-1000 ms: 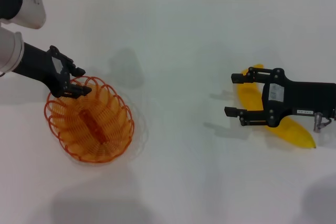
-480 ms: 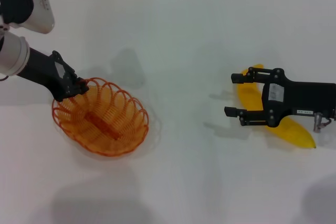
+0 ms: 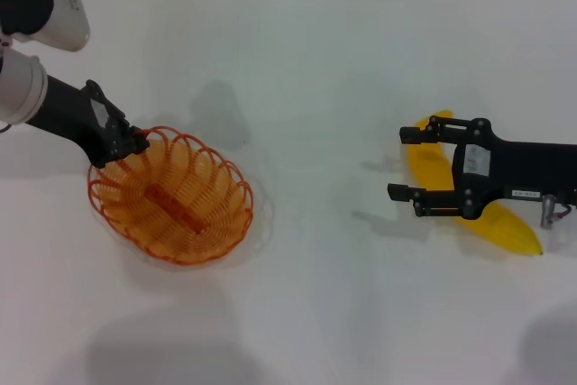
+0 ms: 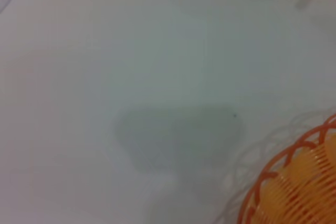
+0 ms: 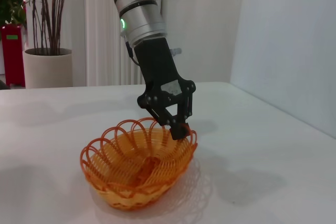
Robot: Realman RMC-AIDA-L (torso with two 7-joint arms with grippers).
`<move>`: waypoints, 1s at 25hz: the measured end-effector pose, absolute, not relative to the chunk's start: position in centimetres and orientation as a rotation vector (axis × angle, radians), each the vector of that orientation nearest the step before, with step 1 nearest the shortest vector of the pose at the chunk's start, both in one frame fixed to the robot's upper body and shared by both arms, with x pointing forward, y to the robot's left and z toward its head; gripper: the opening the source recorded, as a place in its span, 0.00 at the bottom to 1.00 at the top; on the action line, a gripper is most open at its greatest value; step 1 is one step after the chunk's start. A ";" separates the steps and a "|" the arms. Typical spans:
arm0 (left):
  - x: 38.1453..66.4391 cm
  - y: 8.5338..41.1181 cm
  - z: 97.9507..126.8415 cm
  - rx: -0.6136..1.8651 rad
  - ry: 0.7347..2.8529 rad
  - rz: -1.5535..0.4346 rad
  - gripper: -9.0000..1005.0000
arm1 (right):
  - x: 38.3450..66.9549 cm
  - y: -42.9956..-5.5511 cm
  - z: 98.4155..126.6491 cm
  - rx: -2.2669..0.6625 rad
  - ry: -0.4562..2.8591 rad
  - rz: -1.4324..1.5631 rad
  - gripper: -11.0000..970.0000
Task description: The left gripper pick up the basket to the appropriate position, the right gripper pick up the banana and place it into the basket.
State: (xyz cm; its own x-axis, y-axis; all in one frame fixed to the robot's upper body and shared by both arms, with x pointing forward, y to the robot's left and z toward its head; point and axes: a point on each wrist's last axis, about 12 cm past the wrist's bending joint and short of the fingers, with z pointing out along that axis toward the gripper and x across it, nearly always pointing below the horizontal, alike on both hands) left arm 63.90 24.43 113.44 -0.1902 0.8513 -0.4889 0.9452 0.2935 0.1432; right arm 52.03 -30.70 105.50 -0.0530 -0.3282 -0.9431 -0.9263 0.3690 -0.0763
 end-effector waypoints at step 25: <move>62.4 24.0 114.0 1.004 2.328 -0.692 0.07 | 51.9 -31.0 105.8 -1.126 1.582 0.733 0.81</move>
State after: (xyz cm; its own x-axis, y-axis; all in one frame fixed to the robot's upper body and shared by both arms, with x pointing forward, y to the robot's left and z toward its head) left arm 62.44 23.99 114.00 -0.5978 0.5038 -0.6236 0.7626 0.5972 -0.2486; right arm 51.85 -31.05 105.80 -0.0468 -0.3039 -0.9516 -0.9225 0.3786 -0.0756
